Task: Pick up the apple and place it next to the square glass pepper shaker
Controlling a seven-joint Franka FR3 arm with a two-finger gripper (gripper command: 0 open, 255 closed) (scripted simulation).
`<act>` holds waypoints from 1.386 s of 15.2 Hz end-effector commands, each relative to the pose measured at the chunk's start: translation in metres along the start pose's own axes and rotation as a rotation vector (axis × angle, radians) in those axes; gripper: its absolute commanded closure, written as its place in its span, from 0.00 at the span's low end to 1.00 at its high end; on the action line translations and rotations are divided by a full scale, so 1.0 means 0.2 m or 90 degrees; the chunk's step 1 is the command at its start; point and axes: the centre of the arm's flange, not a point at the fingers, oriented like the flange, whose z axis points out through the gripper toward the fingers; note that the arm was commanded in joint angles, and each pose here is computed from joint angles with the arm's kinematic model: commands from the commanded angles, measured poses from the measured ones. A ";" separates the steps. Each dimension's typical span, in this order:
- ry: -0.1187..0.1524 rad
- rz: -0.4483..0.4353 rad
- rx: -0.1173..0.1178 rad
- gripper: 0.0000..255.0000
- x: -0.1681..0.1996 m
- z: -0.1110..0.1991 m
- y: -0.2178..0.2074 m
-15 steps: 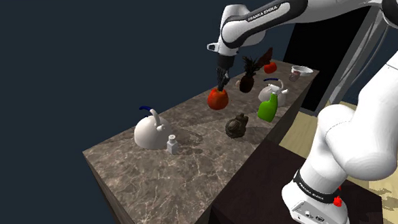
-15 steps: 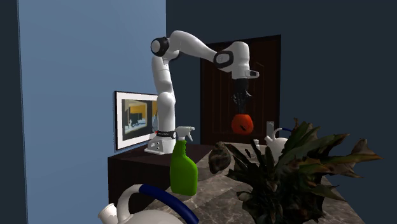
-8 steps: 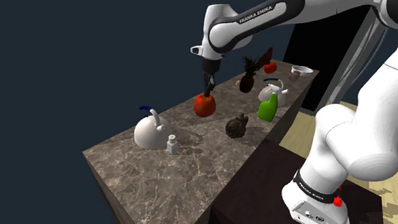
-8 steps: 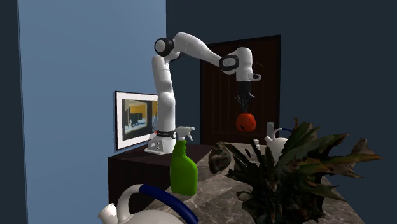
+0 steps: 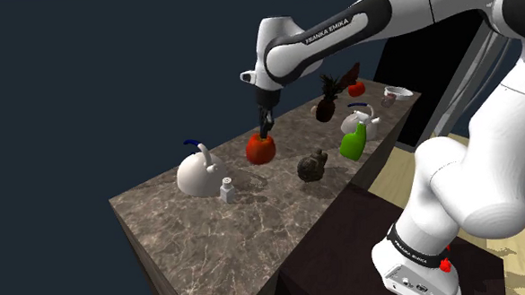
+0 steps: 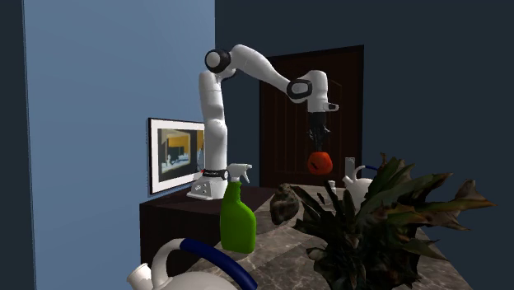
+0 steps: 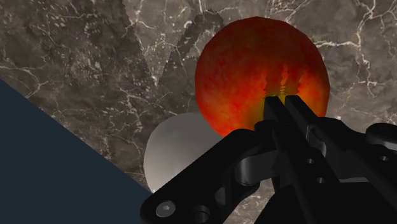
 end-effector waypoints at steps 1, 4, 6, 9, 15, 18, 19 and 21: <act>0.000 0.000 0.000 1.00 0.00 0.05 0.00; 0.000 0.000 0.000 1.00 0.00 0.13 0.00; 0.000 0.000 0.000 1.00 0.00 0.18 0.00; 0.000 0.000 0.000 1.00 -0.01 0.26 0.00; 0.000 0.000 0.000 1.00 -0.01 0.42 0.00; 0.000 0.000 0.000 1.00 -0.01 0.50 0.00; 0.000 0.000 0.000 1.00 -0.01 0.53 0.00; 0.000 0.000 0.000 1.00 -0.02 0.58 0.00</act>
